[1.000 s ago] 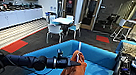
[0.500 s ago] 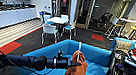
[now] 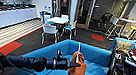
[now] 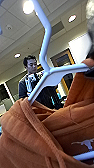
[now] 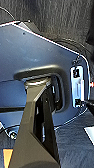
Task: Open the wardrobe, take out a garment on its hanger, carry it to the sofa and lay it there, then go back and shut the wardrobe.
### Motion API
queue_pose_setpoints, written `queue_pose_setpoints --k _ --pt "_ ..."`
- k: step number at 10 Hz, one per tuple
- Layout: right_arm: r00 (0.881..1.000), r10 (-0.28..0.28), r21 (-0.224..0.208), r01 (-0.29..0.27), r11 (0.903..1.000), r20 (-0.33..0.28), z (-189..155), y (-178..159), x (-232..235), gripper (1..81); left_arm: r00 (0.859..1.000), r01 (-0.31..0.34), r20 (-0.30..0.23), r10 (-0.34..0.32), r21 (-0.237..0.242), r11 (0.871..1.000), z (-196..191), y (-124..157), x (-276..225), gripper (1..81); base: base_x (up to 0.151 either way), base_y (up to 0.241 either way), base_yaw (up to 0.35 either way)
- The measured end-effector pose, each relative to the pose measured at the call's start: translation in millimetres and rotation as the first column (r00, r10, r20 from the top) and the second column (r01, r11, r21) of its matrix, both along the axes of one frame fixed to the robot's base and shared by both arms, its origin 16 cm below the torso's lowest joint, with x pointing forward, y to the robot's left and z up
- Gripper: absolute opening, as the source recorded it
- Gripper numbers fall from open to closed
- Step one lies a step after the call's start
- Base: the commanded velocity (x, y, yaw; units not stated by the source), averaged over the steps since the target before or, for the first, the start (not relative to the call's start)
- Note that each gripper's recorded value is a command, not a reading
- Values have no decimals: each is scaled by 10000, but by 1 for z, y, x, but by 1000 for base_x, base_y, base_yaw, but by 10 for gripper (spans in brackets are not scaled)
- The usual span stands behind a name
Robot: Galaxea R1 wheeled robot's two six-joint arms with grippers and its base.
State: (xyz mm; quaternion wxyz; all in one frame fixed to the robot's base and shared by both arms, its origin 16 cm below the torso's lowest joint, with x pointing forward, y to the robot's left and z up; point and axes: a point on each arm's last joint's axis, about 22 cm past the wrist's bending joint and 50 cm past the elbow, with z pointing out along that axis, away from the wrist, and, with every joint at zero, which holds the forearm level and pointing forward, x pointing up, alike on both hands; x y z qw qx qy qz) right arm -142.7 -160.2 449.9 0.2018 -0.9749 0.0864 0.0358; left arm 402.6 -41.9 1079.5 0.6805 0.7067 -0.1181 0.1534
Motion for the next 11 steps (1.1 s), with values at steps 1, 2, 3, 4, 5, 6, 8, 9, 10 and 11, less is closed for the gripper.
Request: queue_pose_setpoints --k 1,2,3,4,5,6,8,9,10,11 --pt "10000 -1 2 1 10000 0 0 0 0 811 10000 -10 6 10 -28 10000 1 0 0 10 0 0 0" --pt "10000 -1 2 1 10000 0 0 0 0 811 10000 -11 11 11 -33 10000 1 0 0 10 0 0 0" --pt "10000 4 0 -4 10000 2 0 0 0 811 10000 -8 16 8 -24 10000 1 0 0 10 0 0 0" --pt "10000 8 1 -8 10000 3 0 0 0 811 10000 -7 74 7 -25 10000 1 0 0 10 0 0 0" --pt "10000 6 2 -6 10000 1 0 0 0 811 10000 -7 82 7 -25 10000 1 0 0 10 70 0 0" --pt "10000 22 1 -22 10000 -19 0 0 -2 811 10000 -2 75 2 1 10000 0 0 0 10 73 0 0" --pt "10000 46 12 -46 10000 -68 1 1 -6 811 9998 64 173 -62 -137 9999 8 0 -5 10 76 0 0" --pt "10000 40 5 -40 10000 73 -1 0 5 811 9999 83 132 -82 -80 9999 4 0 -4 10 77 0 0" --pt "9999 51 -7 -51 10000 139 -2 -1 8 811 9998 86 155 -84 -74 9999 5 0 -5 10 77 0 0" --pt "9999 55 5 -55 10000 84 -1 0 4 811 9998 78 165 -76 -97 9999 5 0 -5 10 77 0 0"
